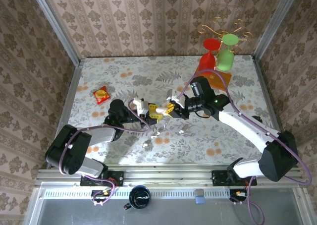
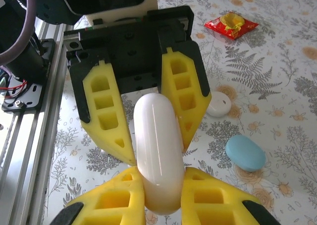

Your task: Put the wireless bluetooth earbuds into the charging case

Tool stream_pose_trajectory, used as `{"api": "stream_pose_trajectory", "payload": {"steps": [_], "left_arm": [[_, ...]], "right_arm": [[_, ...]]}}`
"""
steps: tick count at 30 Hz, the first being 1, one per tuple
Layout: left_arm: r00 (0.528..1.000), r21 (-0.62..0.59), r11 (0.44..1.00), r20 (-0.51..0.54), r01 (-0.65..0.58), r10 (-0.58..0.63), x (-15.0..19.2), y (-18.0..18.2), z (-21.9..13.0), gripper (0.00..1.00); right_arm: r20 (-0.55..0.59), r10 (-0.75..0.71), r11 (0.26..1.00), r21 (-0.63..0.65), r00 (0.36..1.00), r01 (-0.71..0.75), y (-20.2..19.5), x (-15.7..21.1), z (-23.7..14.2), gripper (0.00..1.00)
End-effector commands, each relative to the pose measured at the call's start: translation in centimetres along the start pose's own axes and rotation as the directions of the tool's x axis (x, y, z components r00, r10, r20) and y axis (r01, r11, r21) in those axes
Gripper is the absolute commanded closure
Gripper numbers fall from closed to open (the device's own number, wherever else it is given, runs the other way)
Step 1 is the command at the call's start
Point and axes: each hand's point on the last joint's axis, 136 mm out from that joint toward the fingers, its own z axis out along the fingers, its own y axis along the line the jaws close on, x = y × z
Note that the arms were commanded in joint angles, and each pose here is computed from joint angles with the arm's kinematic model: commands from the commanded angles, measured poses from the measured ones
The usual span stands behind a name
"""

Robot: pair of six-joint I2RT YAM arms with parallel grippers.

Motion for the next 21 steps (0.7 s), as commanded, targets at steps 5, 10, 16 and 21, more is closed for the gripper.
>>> {"api": "stream_pose_trajectory", "payload": {"steps": [5, 10, 16, 21], "left_arm": [[1.000, -0.006, 1.000, 0.024, -0.019, 0.019, -0.5, -0.1, 0.1, 0.82], [1.000, -0.013, 1.000, 0.010, -0.011, 0.011, 0.1, -0.2, 0.0, 0.71], [1.000, -0.001, 1.000, 0.010, -0.015, 0.015, 0.2, -0.1, 0.2, 0.76], [1.000, -0.002, 1.000, 0.018, -0.004, 0.004, 0.3, 0.1, 0.2, 0.80]], "right_arm": [[0.043, -0.033, 0.999, 0.005, 0.999, 0.032, -0.2, -1.4, 0.0, 0.85], [0.069, -0.047, 0.999, 0.013, 0.997, 0.046, -0.1, -1.9, -0.3, 0.85], [0.072, -0.039, 0.999, 0.008, 0.997, 0.039, -0.2, -1.8, 0.0, 0.85], [0.074, -0.039, 0.999, 0.013, 0.996, 0.038, -0.1, -1.9, -0.2, 0.85]]}}
